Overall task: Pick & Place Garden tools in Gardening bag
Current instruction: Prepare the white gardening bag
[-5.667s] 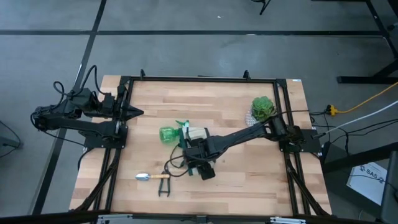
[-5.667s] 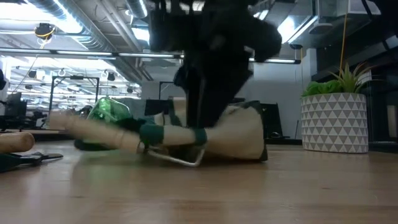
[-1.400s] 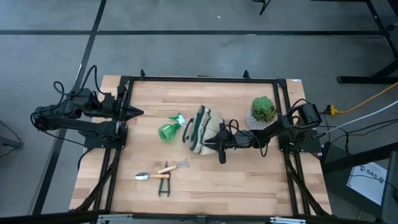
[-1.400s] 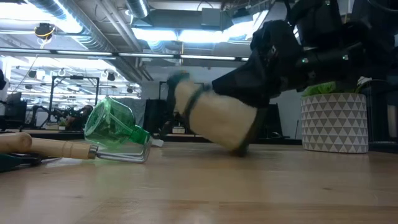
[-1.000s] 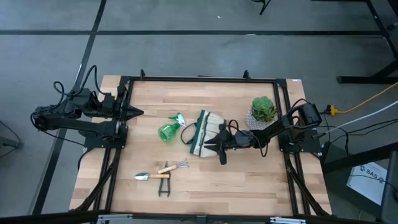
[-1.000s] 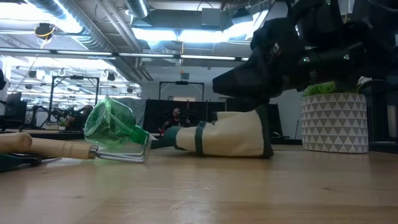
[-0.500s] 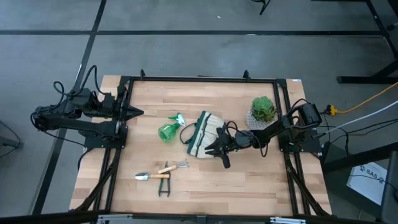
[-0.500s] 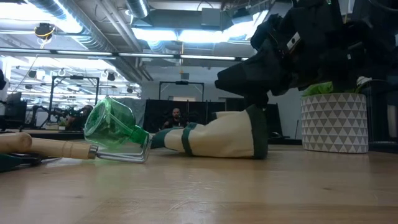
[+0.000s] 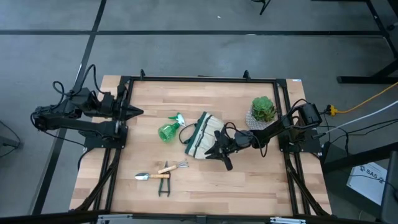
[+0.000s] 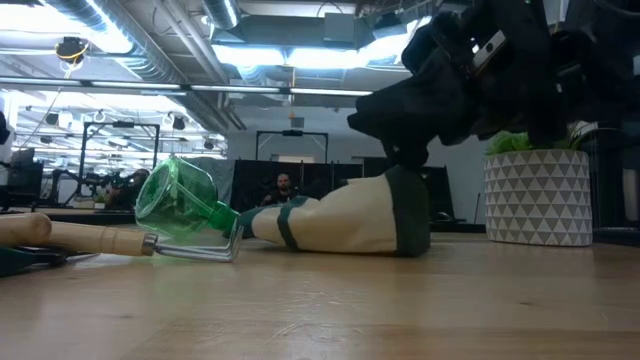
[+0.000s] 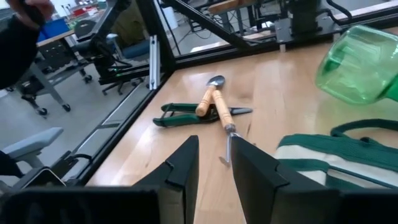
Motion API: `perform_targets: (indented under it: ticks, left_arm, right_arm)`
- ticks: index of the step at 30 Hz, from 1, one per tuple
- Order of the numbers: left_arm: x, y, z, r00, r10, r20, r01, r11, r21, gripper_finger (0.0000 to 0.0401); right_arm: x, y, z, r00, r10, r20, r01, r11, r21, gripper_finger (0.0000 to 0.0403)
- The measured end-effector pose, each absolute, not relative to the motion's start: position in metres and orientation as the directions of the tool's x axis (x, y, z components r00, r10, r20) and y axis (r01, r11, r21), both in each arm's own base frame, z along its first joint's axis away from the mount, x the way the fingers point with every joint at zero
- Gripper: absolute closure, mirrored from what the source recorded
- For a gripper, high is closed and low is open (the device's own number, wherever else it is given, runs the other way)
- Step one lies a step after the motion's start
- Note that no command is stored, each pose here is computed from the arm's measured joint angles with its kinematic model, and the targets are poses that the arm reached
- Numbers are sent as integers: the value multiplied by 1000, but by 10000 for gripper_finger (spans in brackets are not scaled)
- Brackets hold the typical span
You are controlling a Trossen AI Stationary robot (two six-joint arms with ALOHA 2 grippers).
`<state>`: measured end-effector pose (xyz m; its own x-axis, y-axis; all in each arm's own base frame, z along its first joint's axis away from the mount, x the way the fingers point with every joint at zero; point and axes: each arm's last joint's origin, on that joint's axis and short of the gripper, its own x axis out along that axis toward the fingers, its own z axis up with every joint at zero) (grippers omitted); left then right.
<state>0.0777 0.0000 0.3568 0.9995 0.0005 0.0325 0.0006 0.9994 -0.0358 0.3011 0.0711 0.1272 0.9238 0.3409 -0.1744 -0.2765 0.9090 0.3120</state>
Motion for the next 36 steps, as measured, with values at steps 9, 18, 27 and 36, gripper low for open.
perform_targets:
  ticks: [9,18,27,36]
  left_arm:
    - [88,0,369,989,15,145,6,990,-142,395]
    - [137,0,357,1000,17,11,-15,989,-146,395]
    - [206,0,312,961,6,-276,-45,990,-136,389]
    - [258,-1,257,870,-18,-493,-65,986,-151,321]
  right_arm:
    - [302,66,123,943,250,-222,-175,935,309,306]
    - [300,62,127,961,133,-242,-54,950,308,306]
    - [286,58,155,940,91,-330,10,956,293,306]
    - [270,55,173,911,90,-402,51,944,326,306]
